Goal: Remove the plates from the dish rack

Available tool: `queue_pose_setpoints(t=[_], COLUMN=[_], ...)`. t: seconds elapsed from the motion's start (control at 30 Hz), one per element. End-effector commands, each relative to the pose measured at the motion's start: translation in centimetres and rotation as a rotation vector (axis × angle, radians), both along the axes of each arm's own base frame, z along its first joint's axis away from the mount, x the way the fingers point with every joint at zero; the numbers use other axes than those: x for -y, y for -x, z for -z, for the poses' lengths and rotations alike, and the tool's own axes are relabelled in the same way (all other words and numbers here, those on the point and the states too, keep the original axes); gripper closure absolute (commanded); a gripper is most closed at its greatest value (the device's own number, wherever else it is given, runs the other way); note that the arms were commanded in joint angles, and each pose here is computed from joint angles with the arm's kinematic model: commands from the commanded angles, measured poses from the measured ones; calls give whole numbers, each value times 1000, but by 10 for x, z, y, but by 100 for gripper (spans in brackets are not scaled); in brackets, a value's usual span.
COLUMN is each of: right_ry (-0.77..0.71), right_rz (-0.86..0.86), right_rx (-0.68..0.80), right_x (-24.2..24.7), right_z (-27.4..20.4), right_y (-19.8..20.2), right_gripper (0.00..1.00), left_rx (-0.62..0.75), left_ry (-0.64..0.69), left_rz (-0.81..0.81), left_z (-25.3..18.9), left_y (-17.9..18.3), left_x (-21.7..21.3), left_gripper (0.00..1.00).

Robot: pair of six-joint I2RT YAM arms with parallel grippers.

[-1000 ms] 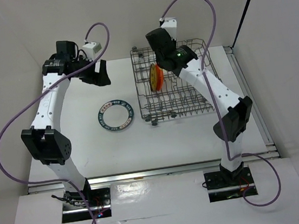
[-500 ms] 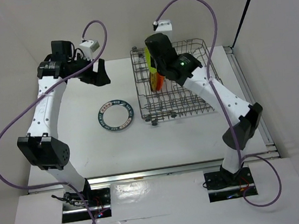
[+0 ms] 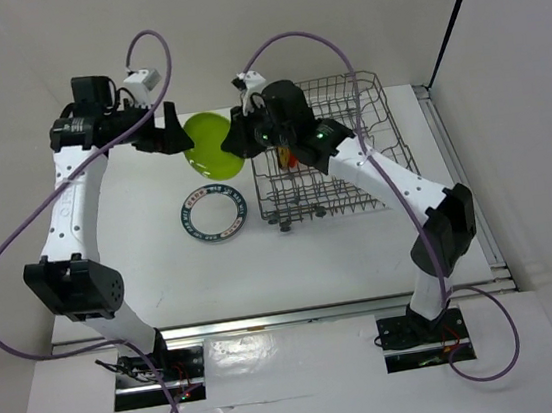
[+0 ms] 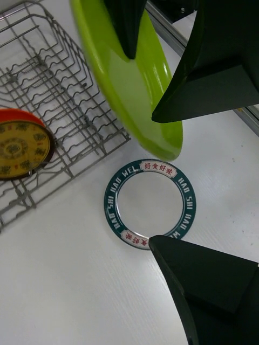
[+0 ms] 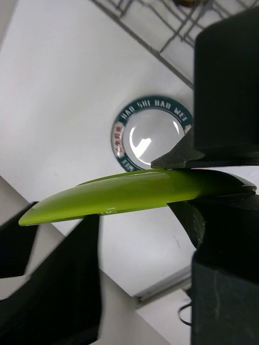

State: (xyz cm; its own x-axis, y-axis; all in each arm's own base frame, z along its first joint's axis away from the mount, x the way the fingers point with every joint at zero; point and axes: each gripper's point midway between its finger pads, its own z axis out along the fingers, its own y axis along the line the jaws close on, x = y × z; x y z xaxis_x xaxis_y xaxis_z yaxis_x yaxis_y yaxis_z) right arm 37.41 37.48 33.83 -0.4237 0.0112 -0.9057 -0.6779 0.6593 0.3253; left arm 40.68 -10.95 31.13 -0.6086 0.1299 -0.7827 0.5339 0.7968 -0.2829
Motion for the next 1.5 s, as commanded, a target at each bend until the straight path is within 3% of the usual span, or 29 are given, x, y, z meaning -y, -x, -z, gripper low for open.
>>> queue_pose_setpoints(t=[0.0, 0.13, 0.27, 0.53, 0.7, 0.9, 1.0, 1.17, 1.47], right_ry=[-94, -116, -153, -214, -228, -213, -205, -210, -298], right_rz=[-210, -315, -342, -454, -517, -517, -507, -508, -625], right_rx=[41, -8, -53, -137, -159, -171, -175, -168, -217], right_x=[-33, -49, -46, -57, -66, -63, -57, -53, -64], right_z=[-5, 20, 38, 63, 74, 81, 83, 80, 84], right_y=[19, 28, 15, 3, 3, -1, -3, -4, 7], right_gripper=[100, 100, 100, 100, 100, 100, 100, 100, 100], left_rx=[42, 23, -32, -193, -229, -214, -182, -210, -327], left_ry=[72, 63, 73, 119, 106, 89, 32, 34, 277], left_rz=[-67, -83, -15, 118, 103, 6, -25, 1, 193], left_z=[-24, -12, 8, 52, 73, 74, 75, 82, 85], left_y=[5, 8, 18, 41, 40, 27, 21, 23, 51], left_x=[-25, -43, -36, -23, -26, -44, -54, -52, -15], left_gripper=[0, 0, 7, 30, 53, 47, 32, 31, 66])
